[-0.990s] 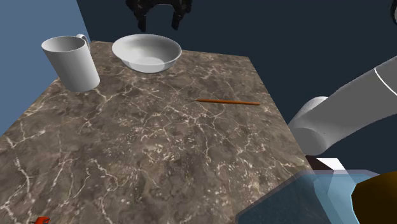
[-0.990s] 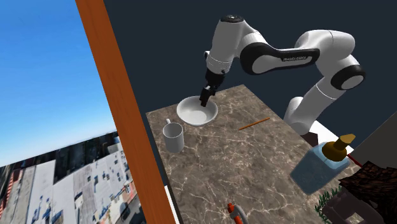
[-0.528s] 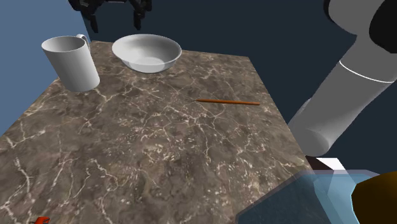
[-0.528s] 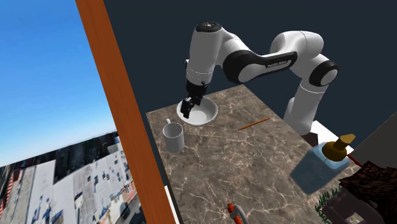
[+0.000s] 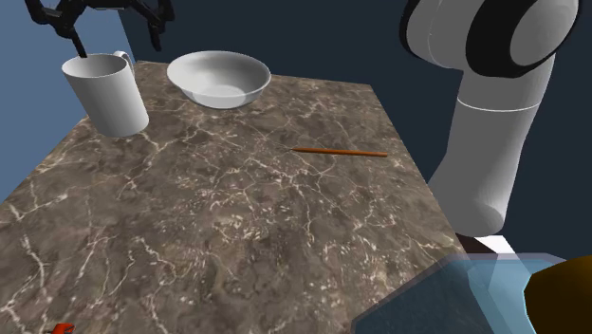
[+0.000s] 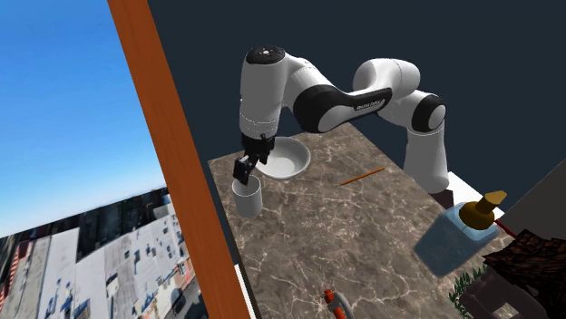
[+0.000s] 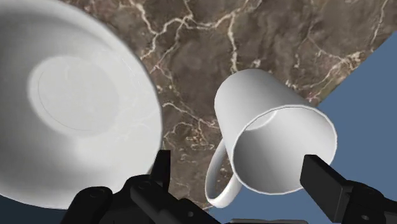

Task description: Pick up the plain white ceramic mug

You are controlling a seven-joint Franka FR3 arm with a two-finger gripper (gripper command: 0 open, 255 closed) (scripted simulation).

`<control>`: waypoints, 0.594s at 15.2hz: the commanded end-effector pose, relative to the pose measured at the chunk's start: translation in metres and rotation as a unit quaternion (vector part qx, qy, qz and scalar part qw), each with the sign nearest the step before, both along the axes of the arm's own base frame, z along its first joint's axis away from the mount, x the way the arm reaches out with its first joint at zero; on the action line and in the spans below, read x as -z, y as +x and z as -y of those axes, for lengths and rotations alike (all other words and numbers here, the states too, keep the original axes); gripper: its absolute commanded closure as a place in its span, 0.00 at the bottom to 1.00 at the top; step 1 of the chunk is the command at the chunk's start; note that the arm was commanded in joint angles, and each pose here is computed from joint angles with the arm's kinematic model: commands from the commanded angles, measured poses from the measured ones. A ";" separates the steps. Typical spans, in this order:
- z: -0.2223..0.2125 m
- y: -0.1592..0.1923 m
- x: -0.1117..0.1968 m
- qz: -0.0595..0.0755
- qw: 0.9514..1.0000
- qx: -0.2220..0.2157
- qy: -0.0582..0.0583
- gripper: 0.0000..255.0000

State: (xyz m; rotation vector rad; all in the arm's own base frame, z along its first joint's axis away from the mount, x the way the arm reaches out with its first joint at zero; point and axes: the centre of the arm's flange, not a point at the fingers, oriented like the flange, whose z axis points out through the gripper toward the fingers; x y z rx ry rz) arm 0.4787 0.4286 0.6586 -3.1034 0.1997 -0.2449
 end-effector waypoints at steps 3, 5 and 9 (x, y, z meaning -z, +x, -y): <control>-0.002 0.001 0.022 0.000 1.000 0.001 0.000 0.00; -0.002 0.001 0.031 0.000 1.000 0.001 0.000 0.00; -0.002 0.000 0.032 0.000 1.000 0.001 0.000 1.00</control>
